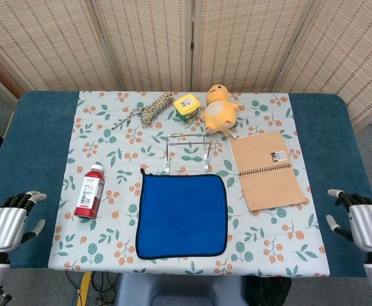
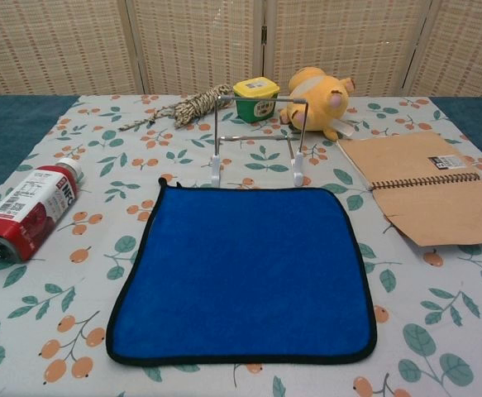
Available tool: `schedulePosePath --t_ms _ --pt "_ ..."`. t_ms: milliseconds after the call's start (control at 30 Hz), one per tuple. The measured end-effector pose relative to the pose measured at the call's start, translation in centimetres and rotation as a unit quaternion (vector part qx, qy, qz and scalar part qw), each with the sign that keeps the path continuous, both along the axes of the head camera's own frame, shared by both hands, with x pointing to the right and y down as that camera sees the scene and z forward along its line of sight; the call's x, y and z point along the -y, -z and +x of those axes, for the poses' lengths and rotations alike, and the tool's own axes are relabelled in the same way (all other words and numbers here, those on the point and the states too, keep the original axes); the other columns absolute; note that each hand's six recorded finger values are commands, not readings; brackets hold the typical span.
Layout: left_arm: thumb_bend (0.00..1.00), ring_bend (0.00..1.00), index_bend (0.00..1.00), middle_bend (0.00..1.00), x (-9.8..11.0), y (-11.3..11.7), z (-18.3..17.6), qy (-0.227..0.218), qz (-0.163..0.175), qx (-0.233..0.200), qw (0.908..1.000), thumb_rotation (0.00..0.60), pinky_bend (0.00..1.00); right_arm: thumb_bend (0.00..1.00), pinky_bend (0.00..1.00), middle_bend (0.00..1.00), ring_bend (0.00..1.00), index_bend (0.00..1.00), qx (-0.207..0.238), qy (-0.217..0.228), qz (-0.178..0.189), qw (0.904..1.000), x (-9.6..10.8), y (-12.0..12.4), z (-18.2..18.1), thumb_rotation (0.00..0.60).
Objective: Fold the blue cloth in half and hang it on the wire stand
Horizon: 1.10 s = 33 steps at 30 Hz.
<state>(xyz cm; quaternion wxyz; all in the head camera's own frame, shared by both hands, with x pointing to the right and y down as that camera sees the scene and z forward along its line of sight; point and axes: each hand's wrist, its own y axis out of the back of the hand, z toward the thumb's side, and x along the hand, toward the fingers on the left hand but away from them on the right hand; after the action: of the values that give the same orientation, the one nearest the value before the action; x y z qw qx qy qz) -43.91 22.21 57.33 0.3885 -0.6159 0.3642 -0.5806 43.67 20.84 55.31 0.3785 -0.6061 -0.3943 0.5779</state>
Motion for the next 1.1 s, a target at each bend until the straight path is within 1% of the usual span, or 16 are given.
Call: schedulePosePath --t_ms 233,367,433,467,633,700,733,833,933,1100 --pt "0.28 0.27 0.29 0.29 0.1 0.1 0.1 -0.003 0.001 -0.004 1.0 0.6 0.29 0.28 0.43 0.46 0.38 0.29 0.004 0.001 0.013 0.9999 0.0 0.2 0.1 0.6" --pt "0.28 0.3 0.29 0.31 0.2 0.2 0.4 -0.01 0.002 -0.012 0.9999 0.6 0.29 0.28 0.43 0.46 0.38 0.29 0.009 0.005 0.019 0.9998 0.0 0.5 -0.1 0.6" --pt "0.28 0.32 0.29 0.33 0.3 0.3 0.6 -0.016 0.003 -0.017 0.9997 0.6 0.31 0.28 0.43 0.46 0.38 0.29 0.012 0.008 0.021 0.9997 0.0 0.6 -0.2 0.6" --pt "0.28 0.35 0.29 0.36 0.3 0.3 0.7 -0.021 0.003 -0.021 0.9995 0.6 0.34 0.28 0.44 0.47 0.38 0.29 0.014 0.011 0.022 0.9996 0.1 0.7 -0.3 0.6" --pt "0.28 0.51 0.35 0.51 0.5 0.7 1.9 -0.057 0.009 -0.047 0.9972 0.6 0.58 0.28 0.5 0.52 0.45 0.29 0.03 0.03 0.028 0.9987 0.3 1.2 -1.2 0.6" --pt "0.28 0.57 0.36 0.57 0.5 0.9 2.5 -0.074 0.013 -0.06 0.9953 0.6 0.65 0.28 0.53 0.55 0.48 0.29 0.037 0.04 0.032 0.998 0.4 1.5 -1.6 0.6" --pt "0.28 0.6 0.37 0.6 0.6 0.9 2.8 -0.083 0.013 -0.066 0.9943 0.6 0.68 0.28 0.56 0.57 0.51 0.29 0.039 0.046 0.033 0.9977 0.5 1.5 -1.9 0.6" --pt "0.28 0.65 0.37 0.65 0.7 1.0 4.2 -0.117 0.011 -0.089 0.9891 0.6 0.72 0.28 0.63 0.62 0.56 0.31 0.049 0.072 0.034 0.9956 0.5 1.7 -3.1 0.6" --pt "0.28 0.69 0.37 0.69 0.8 0.9 5.9 -0.156 0.004 -0.106 0.9821 0.6 0.77 0.28 0.68 0.67 0.61 0.32 0.06 0.103 0.026 0.9925 0.5 1.6 -4.4 0.6" --pt "0.28 0.75 0.37 0.75 0.5 0.1 9.0 -0.219 -0.015 -0.13 0.9668 0.6 0.84 0.28 0.75 0.75 0.7 0.34 0.078 0.157 0.005 0.9845 0.2 0.9 -7.0 0.6"
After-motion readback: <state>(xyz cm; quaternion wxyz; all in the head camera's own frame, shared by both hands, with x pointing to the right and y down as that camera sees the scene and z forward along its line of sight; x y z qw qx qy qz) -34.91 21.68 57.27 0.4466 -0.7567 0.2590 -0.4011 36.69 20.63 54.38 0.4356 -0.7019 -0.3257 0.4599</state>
